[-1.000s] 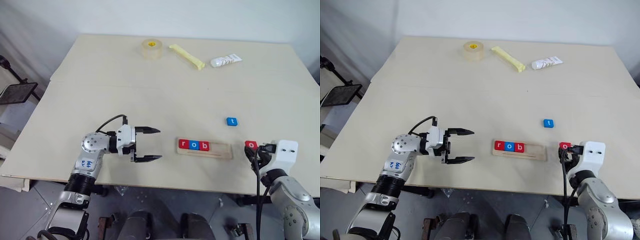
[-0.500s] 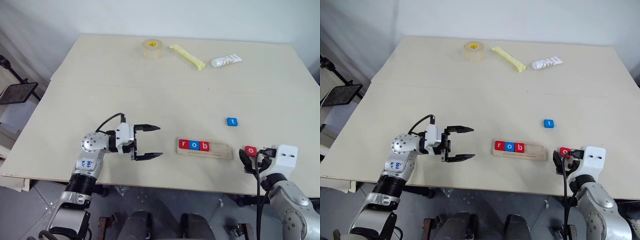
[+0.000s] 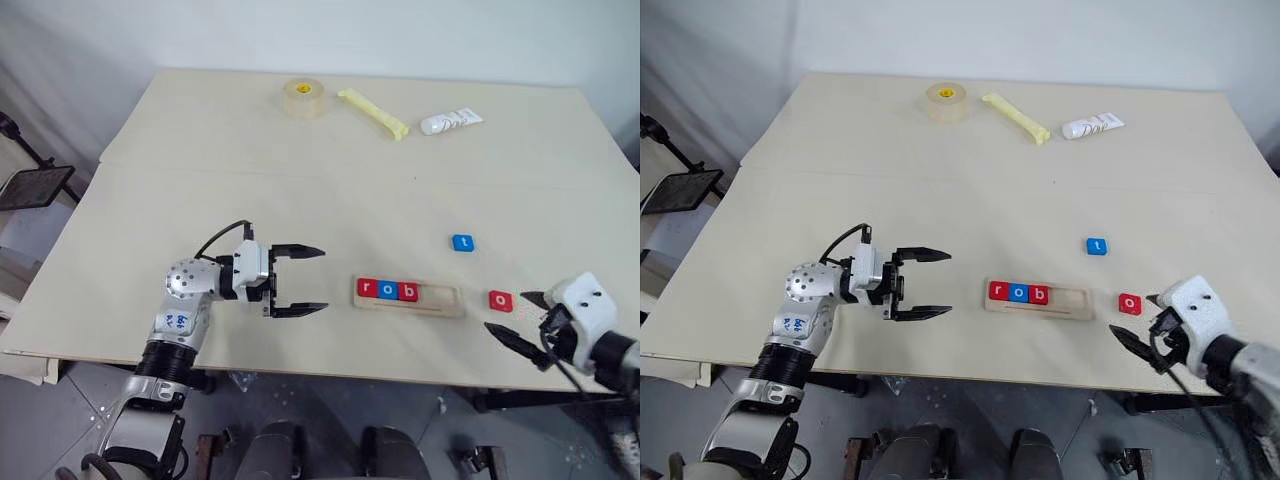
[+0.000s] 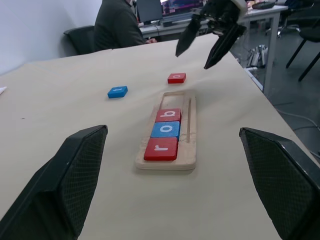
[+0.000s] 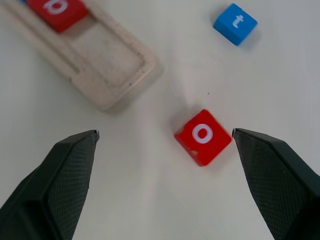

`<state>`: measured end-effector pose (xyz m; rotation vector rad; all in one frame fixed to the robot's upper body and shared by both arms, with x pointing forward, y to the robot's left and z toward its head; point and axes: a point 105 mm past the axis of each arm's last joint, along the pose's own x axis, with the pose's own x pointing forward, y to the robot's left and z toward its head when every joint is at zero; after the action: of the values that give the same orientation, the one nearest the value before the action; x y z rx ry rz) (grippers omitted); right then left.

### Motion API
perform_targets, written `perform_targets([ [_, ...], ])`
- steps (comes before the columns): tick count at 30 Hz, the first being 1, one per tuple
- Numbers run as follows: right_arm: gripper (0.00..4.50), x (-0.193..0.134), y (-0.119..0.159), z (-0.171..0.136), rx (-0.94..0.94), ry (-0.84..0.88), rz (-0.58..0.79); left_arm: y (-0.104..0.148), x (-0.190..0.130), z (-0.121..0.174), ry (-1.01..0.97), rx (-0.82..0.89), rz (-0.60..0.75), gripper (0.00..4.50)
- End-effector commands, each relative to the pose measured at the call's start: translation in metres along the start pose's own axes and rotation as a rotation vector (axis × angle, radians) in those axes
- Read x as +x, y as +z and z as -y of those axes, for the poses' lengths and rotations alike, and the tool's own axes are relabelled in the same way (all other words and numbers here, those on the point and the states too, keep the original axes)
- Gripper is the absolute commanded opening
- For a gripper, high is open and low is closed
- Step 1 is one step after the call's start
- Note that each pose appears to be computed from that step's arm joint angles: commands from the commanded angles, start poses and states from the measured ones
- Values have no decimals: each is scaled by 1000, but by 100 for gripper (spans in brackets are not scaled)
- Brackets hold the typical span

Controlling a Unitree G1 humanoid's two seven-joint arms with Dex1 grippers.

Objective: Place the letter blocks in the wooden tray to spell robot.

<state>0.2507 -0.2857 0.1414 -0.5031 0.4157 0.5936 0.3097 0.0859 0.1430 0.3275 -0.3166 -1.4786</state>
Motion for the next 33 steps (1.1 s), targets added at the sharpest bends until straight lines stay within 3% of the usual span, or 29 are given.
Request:
perform_targets([
  [1,448,0,1,12,-98,99,-26,7,0,-2,-6,40,24,450],
  [7,448,15,-8,39,-236,253,-131,7,-2,3,-13,49,19,450],
  [19,448,36,-24,49,-280,365,-198,7,-6,13,7,53,4,450],
  [29,144,42,-19,52,-277,360,-174,7,-5,12,16,54,2,450],
  [33,144,39,-9,53,-272,346,-141,6,-3,9,16,54,4,450],
])
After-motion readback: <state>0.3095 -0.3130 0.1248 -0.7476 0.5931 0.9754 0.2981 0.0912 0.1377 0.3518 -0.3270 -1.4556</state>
